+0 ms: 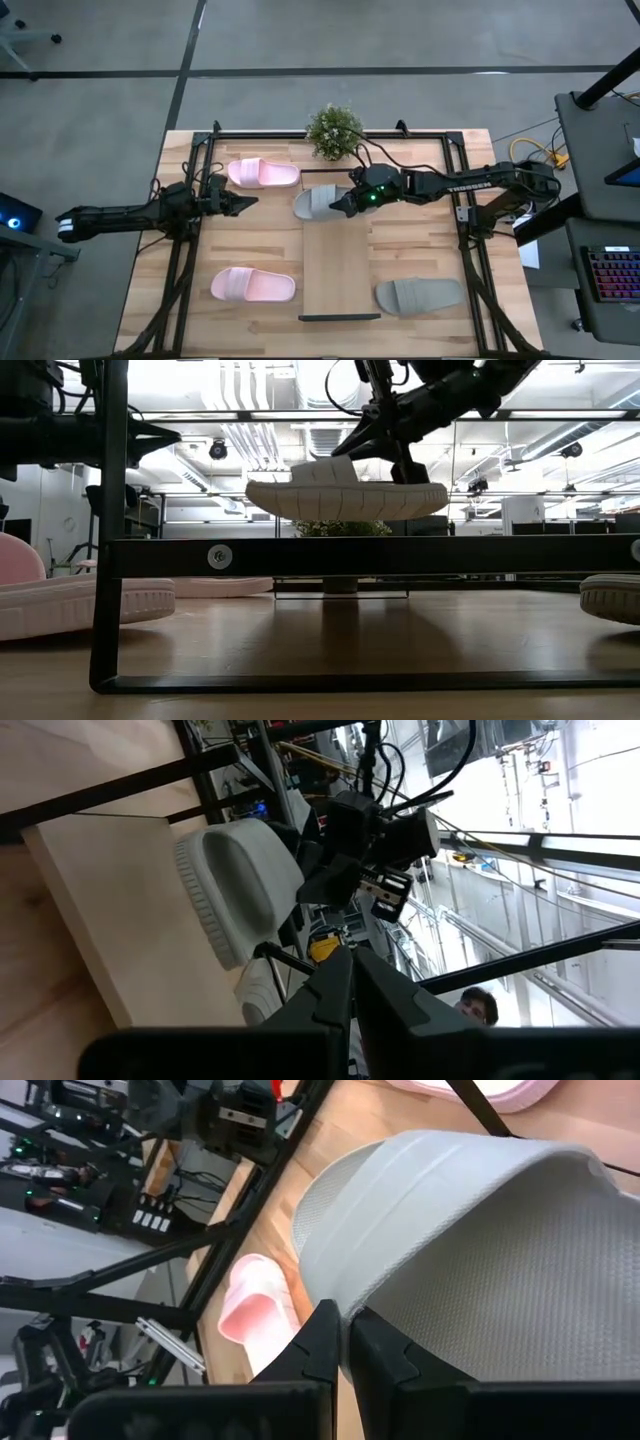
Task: Pick and place slides into the shelf
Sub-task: Put the top gray slide on the shelf
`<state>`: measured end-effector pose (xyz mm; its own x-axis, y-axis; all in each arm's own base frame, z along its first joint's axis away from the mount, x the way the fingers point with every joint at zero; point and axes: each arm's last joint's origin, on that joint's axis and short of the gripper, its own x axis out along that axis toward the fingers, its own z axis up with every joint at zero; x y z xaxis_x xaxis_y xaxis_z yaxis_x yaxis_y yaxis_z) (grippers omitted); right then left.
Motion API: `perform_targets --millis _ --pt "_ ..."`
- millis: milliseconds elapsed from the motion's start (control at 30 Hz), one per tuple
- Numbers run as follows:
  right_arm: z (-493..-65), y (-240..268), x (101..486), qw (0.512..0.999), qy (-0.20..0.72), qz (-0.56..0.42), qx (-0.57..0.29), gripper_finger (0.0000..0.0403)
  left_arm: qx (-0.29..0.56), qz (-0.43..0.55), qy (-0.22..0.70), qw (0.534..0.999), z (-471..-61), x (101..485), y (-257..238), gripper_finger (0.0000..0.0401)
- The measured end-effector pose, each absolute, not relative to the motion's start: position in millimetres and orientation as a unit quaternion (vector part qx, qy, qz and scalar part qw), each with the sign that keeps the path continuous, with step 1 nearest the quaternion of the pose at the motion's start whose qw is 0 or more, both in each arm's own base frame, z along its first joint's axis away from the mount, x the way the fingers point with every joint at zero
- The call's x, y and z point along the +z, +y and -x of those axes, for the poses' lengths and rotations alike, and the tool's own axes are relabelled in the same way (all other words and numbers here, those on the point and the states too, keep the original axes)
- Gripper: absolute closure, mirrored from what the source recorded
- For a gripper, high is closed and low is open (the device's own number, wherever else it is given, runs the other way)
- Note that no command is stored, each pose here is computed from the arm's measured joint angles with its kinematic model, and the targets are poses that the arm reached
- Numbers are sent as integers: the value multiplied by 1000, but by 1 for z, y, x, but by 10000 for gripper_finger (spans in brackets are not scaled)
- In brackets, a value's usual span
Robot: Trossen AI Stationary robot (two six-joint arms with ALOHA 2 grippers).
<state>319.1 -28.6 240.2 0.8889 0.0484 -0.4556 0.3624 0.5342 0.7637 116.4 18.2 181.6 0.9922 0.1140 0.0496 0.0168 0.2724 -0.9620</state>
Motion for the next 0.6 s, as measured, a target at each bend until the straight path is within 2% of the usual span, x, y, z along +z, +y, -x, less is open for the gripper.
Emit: perform_targets --millis 600 --pt "-328 -47 226 849 205 -476 -100 394 25 602 -58 796 -116 183 18 401"
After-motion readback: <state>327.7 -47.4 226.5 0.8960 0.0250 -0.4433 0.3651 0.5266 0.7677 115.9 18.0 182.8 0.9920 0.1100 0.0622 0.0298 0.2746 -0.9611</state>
